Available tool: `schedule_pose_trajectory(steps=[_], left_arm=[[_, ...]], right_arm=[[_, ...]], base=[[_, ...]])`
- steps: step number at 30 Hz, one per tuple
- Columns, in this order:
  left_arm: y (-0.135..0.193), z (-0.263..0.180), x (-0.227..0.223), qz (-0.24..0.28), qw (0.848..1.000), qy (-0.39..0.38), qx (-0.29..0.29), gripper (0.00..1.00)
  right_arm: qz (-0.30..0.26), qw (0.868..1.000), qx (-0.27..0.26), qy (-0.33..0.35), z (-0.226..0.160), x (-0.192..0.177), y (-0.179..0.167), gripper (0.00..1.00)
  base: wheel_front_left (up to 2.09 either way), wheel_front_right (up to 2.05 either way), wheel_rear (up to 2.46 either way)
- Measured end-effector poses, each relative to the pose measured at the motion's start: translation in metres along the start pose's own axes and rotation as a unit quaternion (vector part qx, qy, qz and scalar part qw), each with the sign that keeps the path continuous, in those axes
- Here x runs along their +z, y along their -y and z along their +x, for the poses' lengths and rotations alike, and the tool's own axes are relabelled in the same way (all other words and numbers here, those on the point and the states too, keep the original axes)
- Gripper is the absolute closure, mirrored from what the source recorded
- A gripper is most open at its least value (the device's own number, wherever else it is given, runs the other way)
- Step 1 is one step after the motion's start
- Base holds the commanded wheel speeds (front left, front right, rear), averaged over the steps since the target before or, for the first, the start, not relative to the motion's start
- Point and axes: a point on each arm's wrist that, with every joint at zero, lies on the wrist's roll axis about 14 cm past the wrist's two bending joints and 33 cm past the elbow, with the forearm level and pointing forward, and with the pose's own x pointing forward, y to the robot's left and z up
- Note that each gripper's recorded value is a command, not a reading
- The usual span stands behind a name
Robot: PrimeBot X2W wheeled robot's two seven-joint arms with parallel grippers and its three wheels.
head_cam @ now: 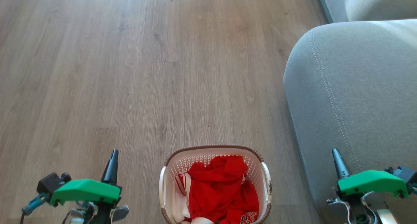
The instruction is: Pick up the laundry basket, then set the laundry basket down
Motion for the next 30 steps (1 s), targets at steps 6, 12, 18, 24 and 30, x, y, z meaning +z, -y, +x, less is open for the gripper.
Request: schedule_pose_trajectory(steps=[6,12,18,24,30], left_arm=[[0.001,0.001,0.002,-0.032,0.999,-0.001,-0.001,1.0],[0.002,0.004,0.01,-0.066,0.998,0.008,-0.005,1.0],[0.004,0.006,0.011,-0.092,0.996,0.006,-0.009,1.0],[0.003,0.006,0.017,-0.131,0.991,0.012,-0.011,1.0],[0.004,0.007,0.019,-0.163,0.986,0.012,-0.014,1.0]], right_arm=[[0.031,1.0,-0.002,0.001,0.0,0.002,0.001,1.0],[0.062,0.998,0.002,0.01,0.003,0.01,-0.002,1.0],[0.088,0.996,0.0,0.009,0.003,0.012,0.0,1.0],[0.124,0.992,-0.002,0.011,0.002,0.015,0.002,1.0],[0.155,0.988,-0.003,0.017,0.001,0.019,0.005,1.0]], base=[[0.0,0.0,0.0],[0.0,0.0,0.0],[0.0,0.0,0.0],[0.0,0.0,0.0],[0.0,0.0,0.0]])
